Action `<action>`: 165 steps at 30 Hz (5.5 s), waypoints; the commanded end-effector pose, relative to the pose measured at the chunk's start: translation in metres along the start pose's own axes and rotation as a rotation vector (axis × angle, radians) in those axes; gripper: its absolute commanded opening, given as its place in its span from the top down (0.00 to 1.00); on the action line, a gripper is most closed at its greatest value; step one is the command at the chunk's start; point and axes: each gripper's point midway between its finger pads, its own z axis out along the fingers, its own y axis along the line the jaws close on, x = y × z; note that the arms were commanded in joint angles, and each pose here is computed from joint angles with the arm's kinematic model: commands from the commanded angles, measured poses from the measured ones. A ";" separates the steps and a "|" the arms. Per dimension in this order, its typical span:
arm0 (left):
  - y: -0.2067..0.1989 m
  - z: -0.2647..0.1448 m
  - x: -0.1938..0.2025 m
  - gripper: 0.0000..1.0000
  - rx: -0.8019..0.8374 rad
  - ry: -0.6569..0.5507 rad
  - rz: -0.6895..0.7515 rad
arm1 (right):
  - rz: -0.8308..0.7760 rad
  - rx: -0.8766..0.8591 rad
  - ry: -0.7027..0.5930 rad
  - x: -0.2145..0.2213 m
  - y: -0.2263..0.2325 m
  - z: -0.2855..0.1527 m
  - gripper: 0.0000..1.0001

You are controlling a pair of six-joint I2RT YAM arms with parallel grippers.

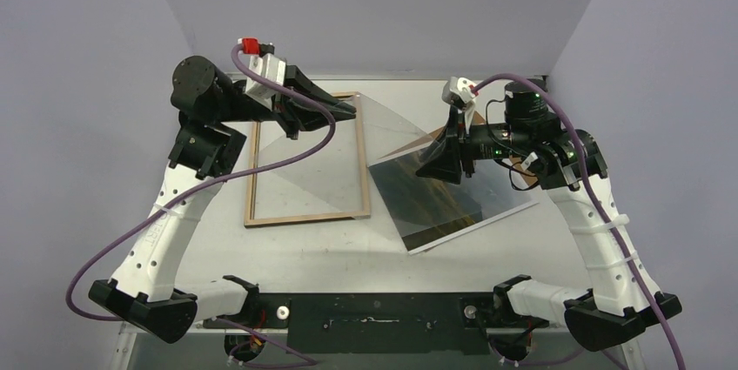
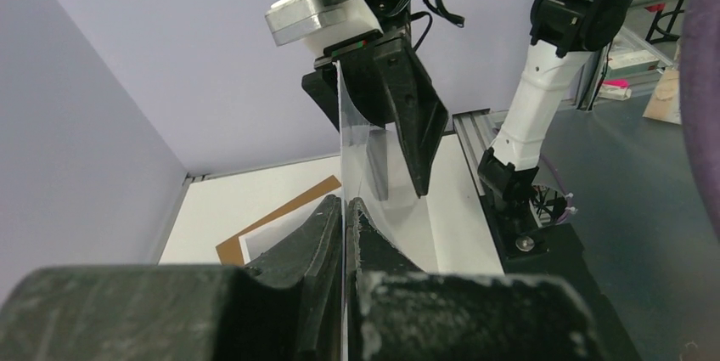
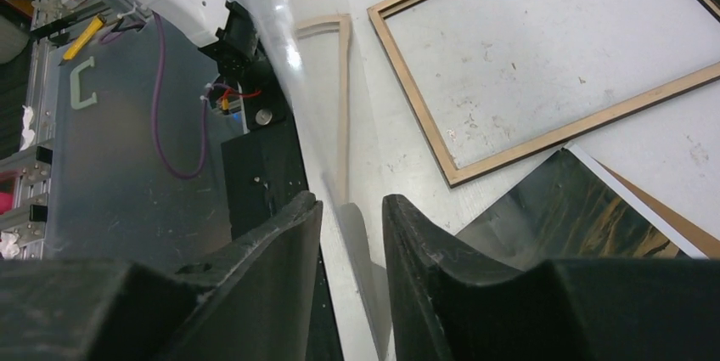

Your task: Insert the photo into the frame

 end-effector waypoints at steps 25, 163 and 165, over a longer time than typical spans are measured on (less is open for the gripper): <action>0.068 -0.073 0.039 0.03 -0.661 0.016 -0.010 | 0.051 0.051 -0.154 -0.026 -0.011 0.007 1.00; 0.180 -0.368 0.458 0.57 -1.499 0.358 -1.590 | 1.052 0.284 -0.243 0.101 -0.289 0.262 1.00; 0.178 -0.368 0.460 0.57 -1.498 0.367 -1.589 | 1.048 0.299 -0.246 0.105 -0.291 0.260 1.00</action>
